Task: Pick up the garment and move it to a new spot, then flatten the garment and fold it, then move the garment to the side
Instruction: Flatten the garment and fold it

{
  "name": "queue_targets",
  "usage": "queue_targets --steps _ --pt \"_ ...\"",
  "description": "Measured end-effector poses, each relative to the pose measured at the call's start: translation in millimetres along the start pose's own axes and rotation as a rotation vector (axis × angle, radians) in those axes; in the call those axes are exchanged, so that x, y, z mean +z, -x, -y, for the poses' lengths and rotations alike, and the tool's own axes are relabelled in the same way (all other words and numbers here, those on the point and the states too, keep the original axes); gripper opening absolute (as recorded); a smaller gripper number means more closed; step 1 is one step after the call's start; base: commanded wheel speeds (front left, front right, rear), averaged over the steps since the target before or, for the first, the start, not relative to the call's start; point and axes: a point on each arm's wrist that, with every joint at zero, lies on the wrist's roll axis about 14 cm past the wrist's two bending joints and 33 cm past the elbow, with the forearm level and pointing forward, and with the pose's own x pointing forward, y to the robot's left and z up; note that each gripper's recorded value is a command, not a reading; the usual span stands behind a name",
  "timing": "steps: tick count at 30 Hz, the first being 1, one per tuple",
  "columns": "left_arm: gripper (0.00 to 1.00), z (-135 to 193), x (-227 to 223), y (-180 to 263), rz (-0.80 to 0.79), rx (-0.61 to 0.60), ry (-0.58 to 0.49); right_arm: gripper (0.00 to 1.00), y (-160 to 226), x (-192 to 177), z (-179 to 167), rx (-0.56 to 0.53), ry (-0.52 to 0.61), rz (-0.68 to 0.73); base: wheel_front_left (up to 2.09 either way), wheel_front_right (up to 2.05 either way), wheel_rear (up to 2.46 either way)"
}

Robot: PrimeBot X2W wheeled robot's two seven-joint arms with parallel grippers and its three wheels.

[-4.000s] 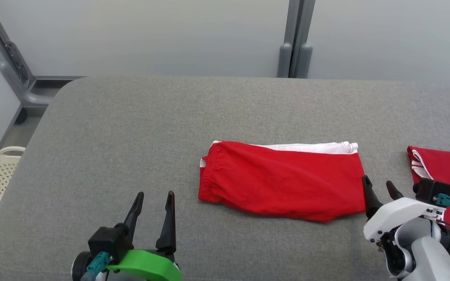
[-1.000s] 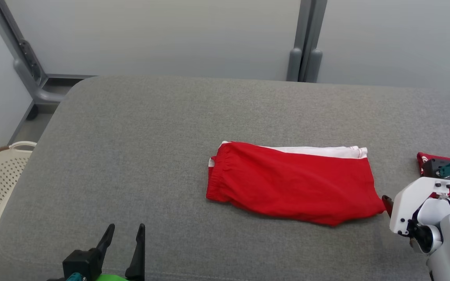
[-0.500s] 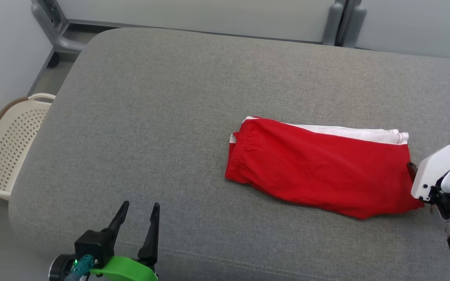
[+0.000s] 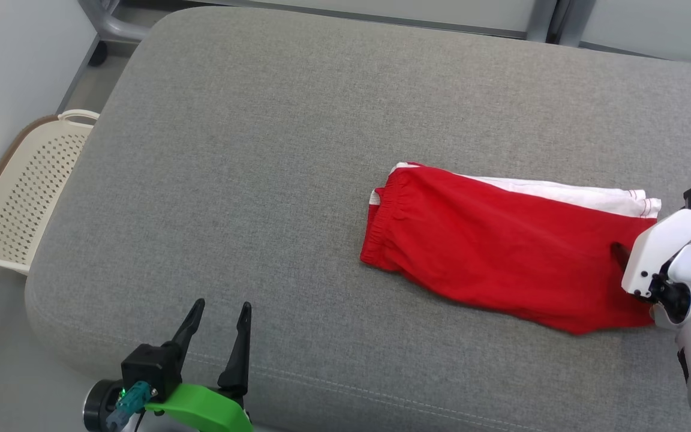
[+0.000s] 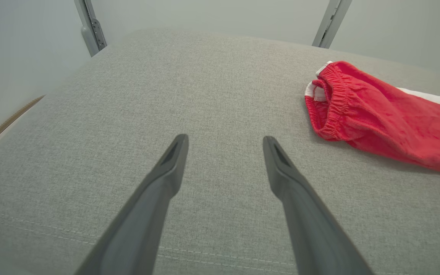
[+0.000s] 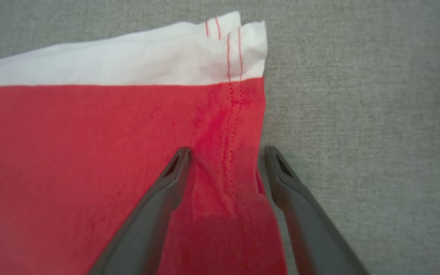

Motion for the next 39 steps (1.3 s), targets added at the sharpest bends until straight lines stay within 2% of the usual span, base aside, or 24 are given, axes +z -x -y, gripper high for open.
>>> queue_targets --steps 2,3,4,5,6,14,21,26,30,39 --pt "1.0 0 0 -1 -0.001 -0.002 -0.001 1.0 -2 -1 0 -0.001 -0.001 -0.012 0.0 0.0 0.0" --pt "1.0 0 -1 -1 -0.005 -0.001 -0.001 0.87 -2 0 0 -0.001 0.001 -0.013 0.0 0.0 0.0" --pt "1.0 -1 -2 -1 -0.009 0.001 -0.001 0.45 -3 2 0 -0.001 0.003 -0.012 0.0 0.0 0.0" --pt "1.0 -2 -3 -1 -0.011 0.003 -0.002 0.19 -4 3 -1 0.0 0.006 -0.011 0.0 0.0 0.0" --pt "1.0 -2 -3 -1 -0.011 0.005 -0.002 0.0 -5 4 -2 0.003 0.01 -0.009 0.0 0.0 0.0" --pt "1.0 -2 -1 0 0.0 0.006 0.004 0.0 0 6 -1 -0.005 0.019 -0.007 0.0 0.0 0.0" --pt "1.0 7 3 1 0.016 -0.018 0.018 0.0 17 17 23 -0.065 0.022 0.018 0.0 0.0 0.0" --pt "1.0 12 6 4 0.032 -0.032 0.028 0.0 31 27 29 -0.086 0.039 0.034 0.0 0.0 0.0" --pt "1.0 16 9 8 0.051 -0.043 0.036 0.0 40 34 16 -0.063 0.05 0.046 0.0 0.0 0.0" --pt "1.0 22 12 25 0.075 -0.059 0.051 0.0 54 39 -42 0.046 0.101 0.052 0.0 0.0 0.0"
